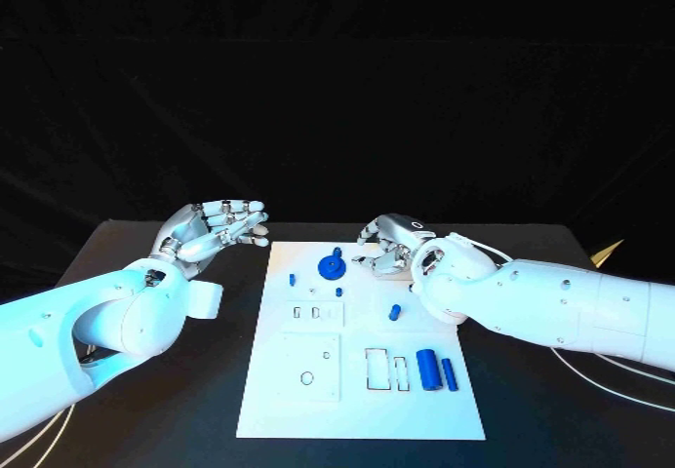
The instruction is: Assemble the parts on the task board
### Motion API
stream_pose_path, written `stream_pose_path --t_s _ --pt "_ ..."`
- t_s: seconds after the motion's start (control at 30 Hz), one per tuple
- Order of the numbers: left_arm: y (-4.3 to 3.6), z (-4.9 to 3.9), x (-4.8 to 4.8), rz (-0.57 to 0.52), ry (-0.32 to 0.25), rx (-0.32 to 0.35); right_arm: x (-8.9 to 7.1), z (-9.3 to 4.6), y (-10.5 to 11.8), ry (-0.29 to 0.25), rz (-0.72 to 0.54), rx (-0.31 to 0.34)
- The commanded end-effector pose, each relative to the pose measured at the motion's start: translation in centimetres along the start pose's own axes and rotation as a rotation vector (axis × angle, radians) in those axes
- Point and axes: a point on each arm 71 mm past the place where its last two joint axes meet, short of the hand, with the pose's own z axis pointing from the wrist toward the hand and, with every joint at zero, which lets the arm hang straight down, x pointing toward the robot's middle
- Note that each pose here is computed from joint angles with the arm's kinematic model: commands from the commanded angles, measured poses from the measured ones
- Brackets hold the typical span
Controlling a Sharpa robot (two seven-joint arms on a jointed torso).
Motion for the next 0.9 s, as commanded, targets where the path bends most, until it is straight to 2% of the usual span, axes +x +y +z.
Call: stream_pose_path --t_s 0.03,0.2,0.43,0.57,0.9 --pt "-0.15 0.09 0.20 -0.005 0.018 0.015 -1.5 -0.8 -0.6 -0.008 0.097 -0.056" --pt "-0.09 0.18 0.19 -0.005 0.018 0.016 -3.6 -2.7 -3.8 0.042 0.149 -0.073" --pt "0.16 0.33 0.37 -0.007 0.024 0.011 -4.6 -4.0 -8.2 0.068 0.170 -0.029" --pt "0.27 0.38 0.55 -0.009 0.030 0.010 -4.4 -4.6 -10.3 0.079 0.166 0.012" --pt "0.46 0.39 0.57 -0.012 0.035 0.007 -2.5 -5.2 -12.1 0.128 0.148 0.057"
